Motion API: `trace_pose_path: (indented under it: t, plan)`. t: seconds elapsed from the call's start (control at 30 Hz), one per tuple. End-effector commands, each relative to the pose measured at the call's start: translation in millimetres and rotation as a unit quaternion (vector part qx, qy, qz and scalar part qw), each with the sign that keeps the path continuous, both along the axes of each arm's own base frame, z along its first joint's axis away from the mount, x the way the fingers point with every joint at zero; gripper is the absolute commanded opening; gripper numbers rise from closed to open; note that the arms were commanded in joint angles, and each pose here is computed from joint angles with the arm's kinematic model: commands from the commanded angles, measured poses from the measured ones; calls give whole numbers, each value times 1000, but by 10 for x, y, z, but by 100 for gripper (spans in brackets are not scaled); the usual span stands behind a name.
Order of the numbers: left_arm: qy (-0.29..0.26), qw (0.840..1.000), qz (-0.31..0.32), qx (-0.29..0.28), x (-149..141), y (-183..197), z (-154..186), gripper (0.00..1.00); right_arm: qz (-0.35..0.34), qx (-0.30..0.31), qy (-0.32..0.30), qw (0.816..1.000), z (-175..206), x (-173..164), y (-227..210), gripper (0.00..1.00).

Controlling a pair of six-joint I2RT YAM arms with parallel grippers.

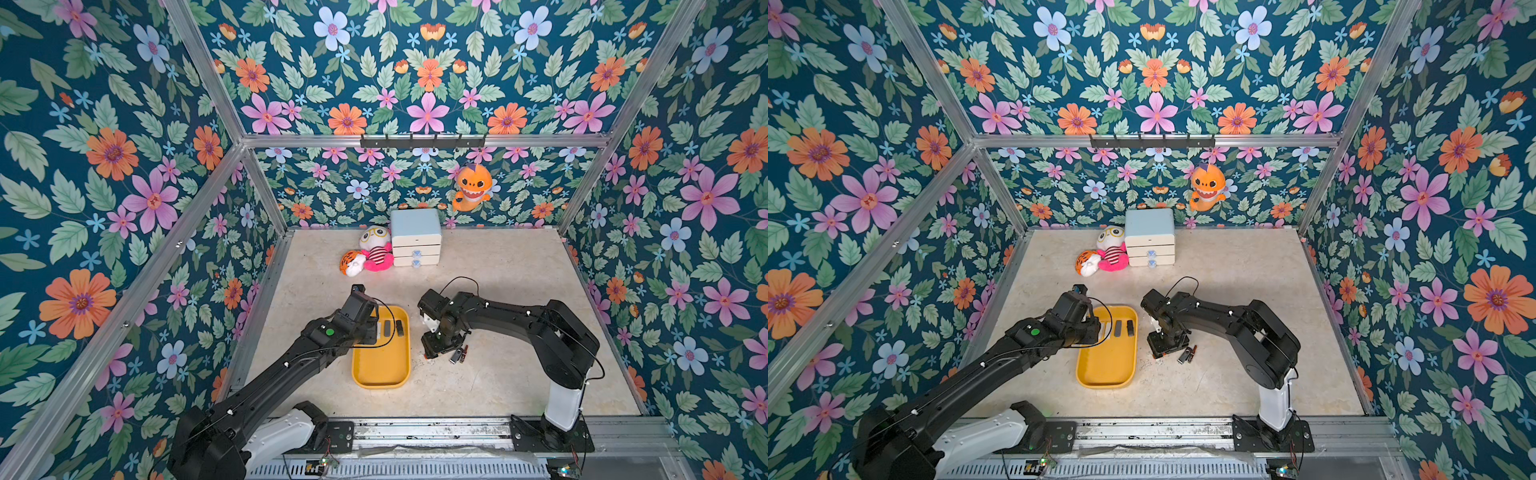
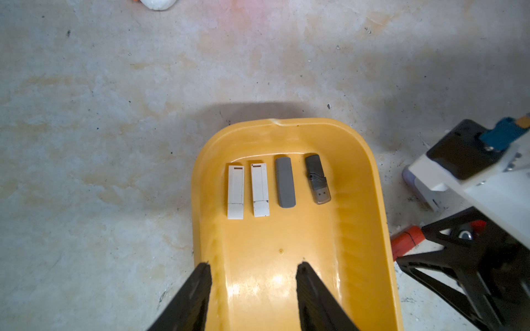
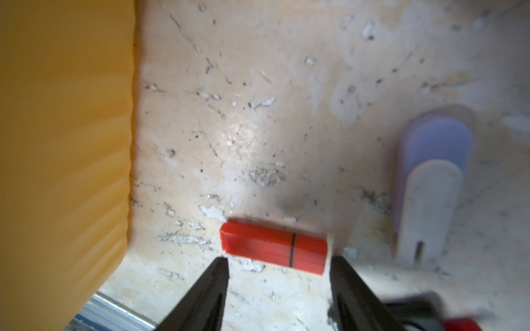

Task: Put the usb flash drive into the storage box
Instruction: Pick up the USB flash from the center of the board.

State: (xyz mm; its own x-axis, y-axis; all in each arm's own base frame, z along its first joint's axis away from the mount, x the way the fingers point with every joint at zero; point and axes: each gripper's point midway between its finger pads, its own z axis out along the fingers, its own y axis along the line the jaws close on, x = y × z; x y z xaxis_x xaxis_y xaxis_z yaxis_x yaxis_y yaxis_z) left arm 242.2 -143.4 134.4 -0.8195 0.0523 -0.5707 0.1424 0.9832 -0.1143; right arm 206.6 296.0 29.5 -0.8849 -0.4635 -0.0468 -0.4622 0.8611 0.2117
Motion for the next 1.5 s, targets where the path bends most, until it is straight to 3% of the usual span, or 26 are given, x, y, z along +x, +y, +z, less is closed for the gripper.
trace_pose_path:
  t: [0.0,0.2,0.6,1.0,1.13,1.47]
  plan:
    - [-4,1000,0,8,17,18,3,53,-58,-15,-21,998,158,97,-58,63]
    - [-8,1000,1,5,19,19,27,53,-259,16,11,966,281,-9,-74,63]
    - [-15,1000,0,-2,4,17,70,54,-393,-23,5,919,52,-3,-8,60]
    - [-16,1000,-4,-3,-5,-1,79,54,-400,-52,15,915,-150,34,46,55]
    - [-15,1000,-3,-2,-5,1,73,54,-388,-77,22,918,-240,-11,6,48]
    - [-18,1000,-3,-3,-5,5,89,54,-354,-99,12,930,-277,-25,-81,19]
